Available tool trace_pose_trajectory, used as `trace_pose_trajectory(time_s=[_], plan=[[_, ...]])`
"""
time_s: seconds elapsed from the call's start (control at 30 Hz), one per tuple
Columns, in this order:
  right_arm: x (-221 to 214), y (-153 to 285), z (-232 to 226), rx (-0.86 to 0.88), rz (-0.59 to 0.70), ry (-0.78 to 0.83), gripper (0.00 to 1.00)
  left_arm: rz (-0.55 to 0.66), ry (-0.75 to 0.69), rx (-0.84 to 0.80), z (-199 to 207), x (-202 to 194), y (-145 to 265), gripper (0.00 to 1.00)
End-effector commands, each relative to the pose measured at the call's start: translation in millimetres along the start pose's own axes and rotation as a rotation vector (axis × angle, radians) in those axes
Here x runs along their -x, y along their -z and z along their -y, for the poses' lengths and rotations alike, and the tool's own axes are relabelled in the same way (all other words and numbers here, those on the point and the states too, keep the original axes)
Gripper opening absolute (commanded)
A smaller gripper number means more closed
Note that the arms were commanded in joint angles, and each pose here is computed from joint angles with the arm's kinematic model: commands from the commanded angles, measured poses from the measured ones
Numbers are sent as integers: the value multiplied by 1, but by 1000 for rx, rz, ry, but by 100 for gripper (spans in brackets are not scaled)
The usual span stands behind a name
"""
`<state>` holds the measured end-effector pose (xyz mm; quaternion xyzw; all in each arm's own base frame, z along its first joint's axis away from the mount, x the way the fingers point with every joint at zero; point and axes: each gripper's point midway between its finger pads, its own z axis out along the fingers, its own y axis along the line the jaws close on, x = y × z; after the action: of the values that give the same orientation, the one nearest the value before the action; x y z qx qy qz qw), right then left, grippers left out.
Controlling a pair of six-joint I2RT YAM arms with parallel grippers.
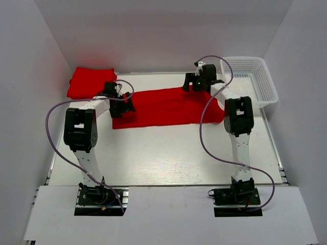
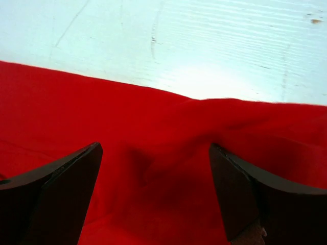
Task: Fold and stack the t-shirts
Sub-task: Rotate the tshirt 90 degrees
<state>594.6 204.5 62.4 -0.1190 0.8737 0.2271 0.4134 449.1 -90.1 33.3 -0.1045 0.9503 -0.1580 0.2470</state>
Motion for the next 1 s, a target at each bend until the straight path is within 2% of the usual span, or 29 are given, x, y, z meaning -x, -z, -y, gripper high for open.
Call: trace_pose_trajectory(time_s=[0.0,0.1,0.27,0.33,0.37,0.4,0.53,0.63,0.8,0.97], plan=[[61,45,-8,-60,118,55,90,-52,2,70,-17,-28,16,100],[48,65,-15,-68,65,43,90,-110,32,72,-24,-61,18,100],[20,104,-32,-72,-17,-22,90,-91,59,41,-21,-85,36,100],[-10,111,-31,-99,-115,-56,90,-135,72,22,-20,-109,38,100],[-21,110,-36,-106,-149,-63,90,-113,76,13,-18,-108,42,100],[-42,114,-31,-144,-218,-82,90,-151,97,13,-19,-127,42,100],[-78,110,-26,-197,-312,-132,90,-218,122,44,-23,-155,45,100],[-89,102,-26,-216,-343,-153,90,-313,115,100,-24,-183,48,100],[-103,79,-20,-244,-420,-169,90,-410,67,117,-9,-214,60,100],[-98,39,-24,-192,-429,-178,90,-532,32,115,9,-249,78,100]])
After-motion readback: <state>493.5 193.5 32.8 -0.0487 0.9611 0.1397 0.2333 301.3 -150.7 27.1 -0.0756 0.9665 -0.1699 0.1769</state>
